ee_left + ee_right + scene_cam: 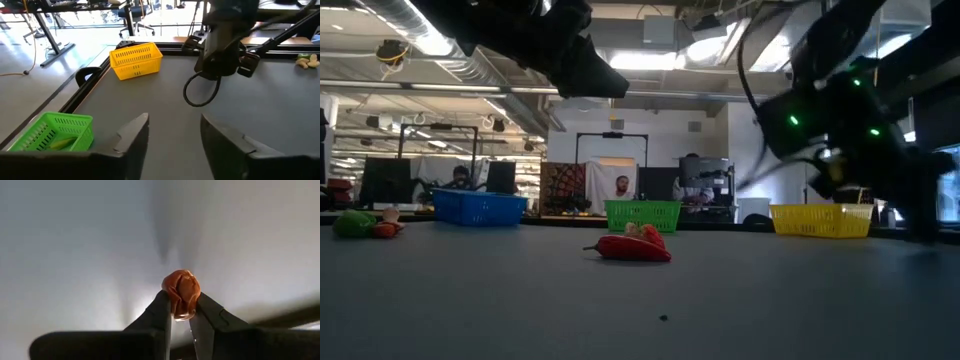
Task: Sort produce into baskets
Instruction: Put the brown mushroom into the blue bin
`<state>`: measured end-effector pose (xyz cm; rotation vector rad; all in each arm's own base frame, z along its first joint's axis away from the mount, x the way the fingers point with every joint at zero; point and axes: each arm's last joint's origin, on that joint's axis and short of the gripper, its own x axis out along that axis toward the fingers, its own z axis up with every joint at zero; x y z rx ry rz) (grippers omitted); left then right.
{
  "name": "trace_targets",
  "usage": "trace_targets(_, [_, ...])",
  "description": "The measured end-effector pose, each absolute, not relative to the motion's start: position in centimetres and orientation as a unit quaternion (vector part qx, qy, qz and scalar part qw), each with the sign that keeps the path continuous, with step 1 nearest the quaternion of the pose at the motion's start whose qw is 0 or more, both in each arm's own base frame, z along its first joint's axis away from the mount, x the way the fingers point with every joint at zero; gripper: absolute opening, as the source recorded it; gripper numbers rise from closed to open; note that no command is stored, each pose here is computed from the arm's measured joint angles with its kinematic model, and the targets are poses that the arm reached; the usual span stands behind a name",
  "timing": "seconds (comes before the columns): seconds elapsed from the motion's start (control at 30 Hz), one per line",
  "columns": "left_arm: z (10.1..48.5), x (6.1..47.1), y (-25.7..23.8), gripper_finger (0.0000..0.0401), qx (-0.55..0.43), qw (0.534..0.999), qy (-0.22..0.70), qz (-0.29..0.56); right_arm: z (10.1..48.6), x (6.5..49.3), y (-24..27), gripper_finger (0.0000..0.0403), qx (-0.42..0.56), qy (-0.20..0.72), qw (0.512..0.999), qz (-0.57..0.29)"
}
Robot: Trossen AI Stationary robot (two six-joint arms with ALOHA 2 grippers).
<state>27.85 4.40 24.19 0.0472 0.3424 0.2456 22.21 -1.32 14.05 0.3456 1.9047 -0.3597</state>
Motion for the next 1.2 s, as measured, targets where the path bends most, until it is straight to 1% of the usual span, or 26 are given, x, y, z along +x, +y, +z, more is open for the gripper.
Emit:
trace_targets(0.13, [24.2, 27.9, 4.3, 0.0219, 0.023, 0.978, 0.171, 0.12, 15.3, 24.2, -1.5, 0.0047, 0.153, 0.75, 0.627, -0.146])
trace_targets(0.23, [24.1, 27.8, 4.3, 0.0234, 0.015, 0.977, 0.173, 0.121, 16.3, 25.8, -1.6, 0.0047, 0.157, 0.696, 0.687, -0.14])
trace_targets(0.37, [24.1, 27.8, 4.3, 0.0237, 0.008, 0.977, 0.172, 0.123, 17.4, 28.1, -1.8, 0.0047, 0.156, 0.618, 0.76, -0.125])
trace_targets(0.5, [24.1, 27.9, 4.3, 0.0237, -0.003, 0.977, 0.172, 0.124, 18.7, 30.1, -1.9, 0.0047, 0.152, 0.547, 0.816, -0.108])
trace_targets(0.7, [23.0, 28.5, 3.7, 0.0237, -0.001, 0.975, 0.191, 0.112, 20.5, 32.5, -2.1, 0.0047, 0.141, 0.433, 0.886, -0.085])
trace_targets(0.8, [22.2, 28.9, 3.3, 0.0237, 0.002, 0.973, 0.207, 0.103, 21.4, 33.5, -2.1, 0.0047, 0.143, 0.373, 0.914, -0.077])
trace_targets(0.93, [21.5, 29.3, 2.6, 0.0237, 0.006, 0.971, 0.219, 0.092, 22.3, 34.3, -2.1, 0.0047, 0.152, 0.319, 0.934, -0.047])
trace_targets(1.1, [21.1, 29.5, 2.0, 0.0237, 0.009, 0.971, 0.226, 0.081, 23.1, 34.8, -1.8, 0.0047, 0.163, 0.274, 0.948, 0.005])
trace_targets(1.2, [21.0, 29.4, 1.8, 0.0229, 0.016, 0.969, 0.234, 0.075, 23.5, 35.0, -1.7, 0.0047, 0.168, 0.257, 0.951, 0.033])
